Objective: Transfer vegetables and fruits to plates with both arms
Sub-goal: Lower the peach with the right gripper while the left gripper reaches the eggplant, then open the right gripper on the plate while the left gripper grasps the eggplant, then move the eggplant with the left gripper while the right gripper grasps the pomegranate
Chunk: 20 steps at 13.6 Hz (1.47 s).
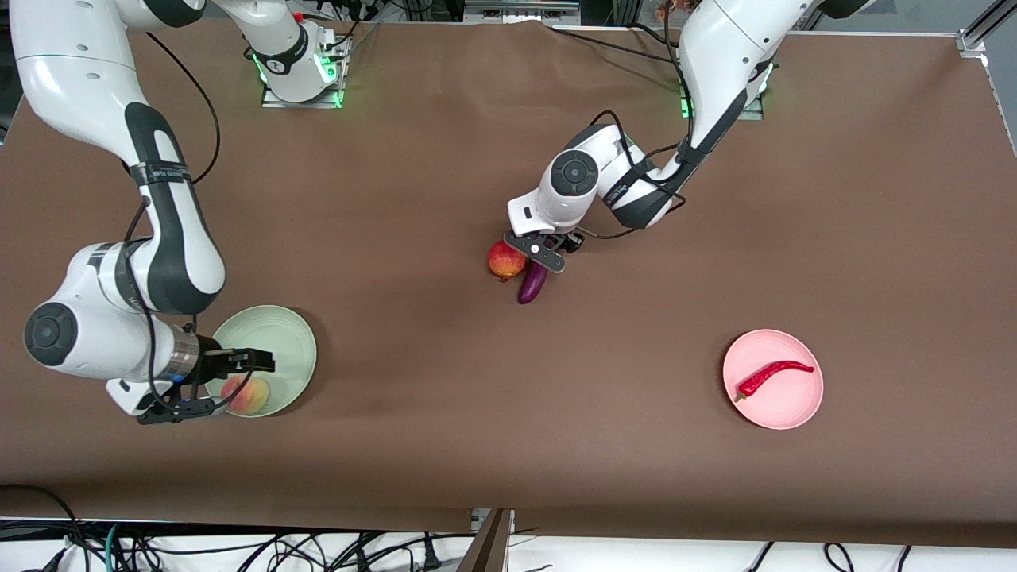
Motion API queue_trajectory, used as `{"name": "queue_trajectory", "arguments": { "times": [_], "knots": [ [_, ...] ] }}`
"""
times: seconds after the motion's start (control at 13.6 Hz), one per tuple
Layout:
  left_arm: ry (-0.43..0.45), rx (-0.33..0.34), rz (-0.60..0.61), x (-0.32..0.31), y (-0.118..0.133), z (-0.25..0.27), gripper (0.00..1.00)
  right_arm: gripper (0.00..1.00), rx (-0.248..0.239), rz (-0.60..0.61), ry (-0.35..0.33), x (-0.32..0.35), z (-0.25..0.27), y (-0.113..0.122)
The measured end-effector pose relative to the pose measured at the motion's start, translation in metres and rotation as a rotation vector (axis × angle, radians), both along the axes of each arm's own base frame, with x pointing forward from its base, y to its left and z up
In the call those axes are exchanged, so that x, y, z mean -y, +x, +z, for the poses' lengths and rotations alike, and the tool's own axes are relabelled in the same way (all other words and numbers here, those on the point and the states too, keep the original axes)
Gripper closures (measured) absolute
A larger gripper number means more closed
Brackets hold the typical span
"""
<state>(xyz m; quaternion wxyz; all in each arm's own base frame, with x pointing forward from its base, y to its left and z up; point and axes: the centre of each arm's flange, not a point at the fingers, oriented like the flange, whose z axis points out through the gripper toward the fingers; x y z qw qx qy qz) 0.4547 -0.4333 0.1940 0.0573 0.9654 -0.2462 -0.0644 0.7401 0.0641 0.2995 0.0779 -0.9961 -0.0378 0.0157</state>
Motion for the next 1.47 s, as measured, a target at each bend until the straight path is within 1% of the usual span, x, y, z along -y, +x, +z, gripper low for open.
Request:
{"name": "queue_trajectory", "arguments": {
  "times": [0.07, 0.15, 0.29, 0.44, 0.52, 0.66, 0.88, 0.96, 1.1, 1.18, 1.33, 1.47],
  "knots": [
    [-0.001, 0.000, 0.004, -0.002, 0.002, -0.002, 0.53, 0.00, -0.015, -0.037, 0.015, -0.014, 0.001, -0.002],
    [-0.001, 0.002, 0.008, -0.003, 0.004, -0.001, 0.60, 0.01, -0.034, -0.072, 0.029, -0.030, 0.002, -0.005],
    [0.000, 0.005, 0.014, -0.005, 0.007, -0.001, 0.63, 0.00, -0.087, -0.130, 0.059, -0.065, 0.004, -0.013],
    [0.001, 0.008, 0.025, -0.010, 0.012, 0.000, 0.68, 0.00, -0.154, -0.148, 0.075, -0.103, 0.005, -0.027],
    [0.002, 0.009, 0.035, -0.015, 0.017, 0.000, 0.68, 0.00, -0.183, -0.141, 0.072, -0.120, 0.003, -0.034],
    [0.003, 0.011, 0.060, -0.027, 0.028, 0.000, 0.68, 0.00, -0.228, -0.085, 0.058, -0.164, -0.003, -0.053],
    [0.036, 0.011, 0.099, -0.058, 0.054, 0.008, 0.69, 0.00, -0.279, -0.030, 0.022, -0.245, -0.022, -0.093],
    [0.063, 0.000, 0.111, -0.071, 0.064, 0.019, 0.71, 0.00, -0.281, -0.027, 0.013, -0.269, -0.024, -0.104],
    [0.118, -0.012, 0.139, -0.095, 0.089, 0.060, 0.72, 0.00, -0.271, -0.029, 0.007, -0.303, -0.022, -0.121],
    [0.149, -0.008, 0.134, -0.109, 0.105, 0.087, 0.72, 0.00, -0.269, -0.030, 0.005, -0.315, -0.021, -0.127],
    [0.204, 0.022, 0.091, -0.149, 0.141, 0.135, 0.72, 0.00, -0.257, -0.039, 0.004, -0.341, -0.019, -0.140],
    [0.216, 0.042, 0.046, -0.205, 0.174, 0.153, 0.72, 0.00, -0.230, -0.041, 0.014, -0.377, -0.017, -0.160]
  ]
}}
